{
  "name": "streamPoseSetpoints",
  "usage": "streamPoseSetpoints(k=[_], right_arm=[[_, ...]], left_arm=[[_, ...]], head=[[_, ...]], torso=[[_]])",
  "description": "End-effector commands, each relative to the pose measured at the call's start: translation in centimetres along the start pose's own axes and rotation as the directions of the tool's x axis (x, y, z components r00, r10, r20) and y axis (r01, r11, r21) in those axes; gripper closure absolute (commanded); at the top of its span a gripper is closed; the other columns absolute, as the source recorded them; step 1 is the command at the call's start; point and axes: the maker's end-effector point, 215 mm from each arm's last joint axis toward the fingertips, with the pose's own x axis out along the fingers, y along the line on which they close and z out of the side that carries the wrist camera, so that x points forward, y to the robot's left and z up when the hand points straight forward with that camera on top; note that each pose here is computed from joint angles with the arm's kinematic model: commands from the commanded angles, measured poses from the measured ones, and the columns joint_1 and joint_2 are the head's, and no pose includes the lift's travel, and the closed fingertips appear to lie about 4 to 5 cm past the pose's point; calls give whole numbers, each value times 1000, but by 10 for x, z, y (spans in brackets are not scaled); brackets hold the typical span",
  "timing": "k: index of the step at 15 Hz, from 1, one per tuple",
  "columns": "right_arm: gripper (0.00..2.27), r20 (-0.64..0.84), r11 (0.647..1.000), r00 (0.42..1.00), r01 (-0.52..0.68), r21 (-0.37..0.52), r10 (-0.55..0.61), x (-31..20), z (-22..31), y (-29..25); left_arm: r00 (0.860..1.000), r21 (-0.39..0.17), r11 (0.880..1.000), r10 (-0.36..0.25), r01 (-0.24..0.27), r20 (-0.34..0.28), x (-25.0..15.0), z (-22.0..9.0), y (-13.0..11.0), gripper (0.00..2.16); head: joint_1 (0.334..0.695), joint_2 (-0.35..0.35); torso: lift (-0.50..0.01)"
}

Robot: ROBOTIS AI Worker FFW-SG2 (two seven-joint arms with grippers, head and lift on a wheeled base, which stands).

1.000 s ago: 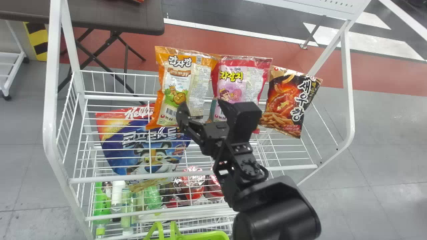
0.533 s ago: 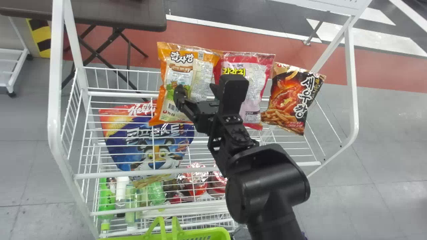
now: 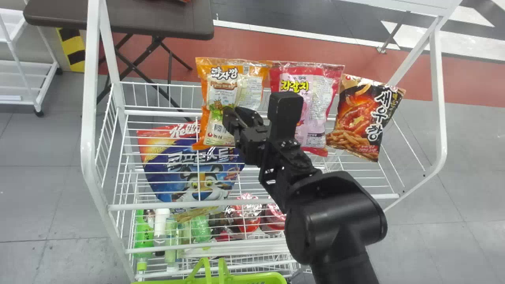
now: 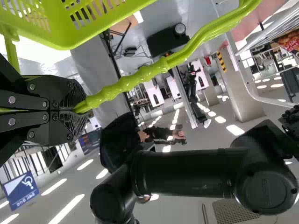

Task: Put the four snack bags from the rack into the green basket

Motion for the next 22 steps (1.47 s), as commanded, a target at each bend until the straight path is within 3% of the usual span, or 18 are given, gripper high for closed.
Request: streamPoseSetpoints(k=[1,8,13,17,19,22], right_arm=[[2196,36,1000,999,9,4,-9,-8,7,-8],[2196,151,999,987,-51,12,49,-62,43,10],[2196,168,997,983,-78,29,72,-138,49,23],[2192,-103,993,989,-96,71,103,-198,-18,13],[2192,-272,979,945,-146,144,181,-228,-60,15],[2192,-405,963,882,-164,212,240,-268,-96,21]], left_arm=[[1000,-1,1000,-2,2,-2,1,-1,-1,1902],[1000,-3,1000,-2,2,-4,3,-3,-2,1902],[1000,6,1000,5,-5,7,-2,2,-2,1902],[999,13,1000,23,-23,32,-14,8,-2,1902],[998,12,999,36,-36,57,-20,7,-3,1902],[996,25,999,45,-47,74,-20,10,-2,1902]], head=[[695,-250],[695,-279],[695,-296],[695,-349],[695,-350],[695,-350]], torso=[[-7],[-7],[-7],[-7],[-7],[-7]])
